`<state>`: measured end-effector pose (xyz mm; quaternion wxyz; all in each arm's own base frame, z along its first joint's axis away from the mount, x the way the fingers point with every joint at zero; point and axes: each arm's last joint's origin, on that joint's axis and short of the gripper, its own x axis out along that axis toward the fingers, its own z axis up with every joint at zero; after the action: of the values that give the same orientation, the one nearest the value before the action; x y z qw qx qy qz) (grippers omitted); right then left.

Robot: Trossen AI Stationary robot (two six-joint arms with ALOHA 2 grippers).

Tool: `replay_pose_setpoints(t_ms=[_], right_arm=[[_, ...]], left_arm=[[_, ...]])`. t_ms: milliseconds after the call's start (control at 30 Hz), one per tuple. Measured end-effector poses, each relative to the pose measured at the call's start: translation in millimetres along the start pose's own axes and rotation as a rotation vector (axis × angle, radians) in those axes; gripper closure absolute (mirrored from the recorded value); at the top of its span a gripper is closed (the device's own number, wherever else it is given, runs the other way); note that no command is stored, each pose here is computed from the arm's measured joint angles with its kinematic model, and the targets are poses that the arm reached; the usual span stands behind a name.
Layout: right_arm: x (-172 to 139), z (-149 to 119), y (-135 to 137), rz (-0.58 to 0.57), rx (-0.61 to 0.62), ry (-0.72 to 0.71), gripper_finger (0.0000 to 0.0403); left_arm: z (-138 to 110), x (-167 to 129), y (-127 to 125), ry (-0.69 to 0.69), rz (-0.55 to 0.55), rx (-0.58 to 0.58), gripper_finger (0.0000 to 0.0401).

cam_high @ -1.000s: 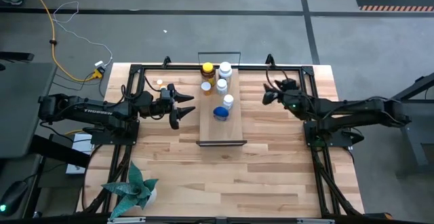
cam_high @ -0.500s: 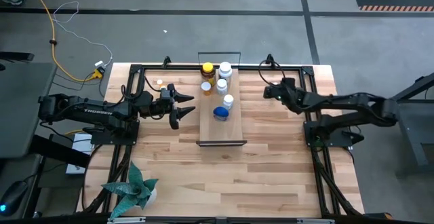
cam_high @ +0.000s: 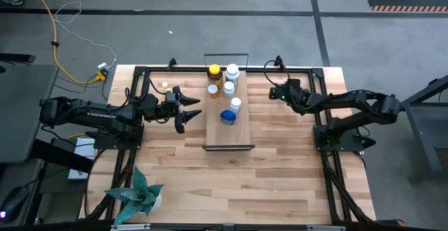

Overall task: Pick and place medicine bottles onto shelf by color
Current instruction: Put the pink medicine bottle on the shelf

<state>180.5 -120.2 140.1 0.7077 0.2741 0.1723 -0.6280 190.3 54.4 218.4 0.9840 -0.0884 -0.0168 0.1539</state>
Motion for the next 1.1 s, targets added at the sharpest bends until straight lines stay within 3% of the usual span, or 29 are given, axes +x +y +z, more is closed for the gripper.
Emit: replay_pose_setpoints(t_ms=[1100], right_arm=[[3.2, -2.7, -0.6, -0.031, -0.006, -0.008, 0.0124]], left_arm=[[0.0, 0.0, 0.0, 0.0, 0.0, 0.0, 0.0183]])
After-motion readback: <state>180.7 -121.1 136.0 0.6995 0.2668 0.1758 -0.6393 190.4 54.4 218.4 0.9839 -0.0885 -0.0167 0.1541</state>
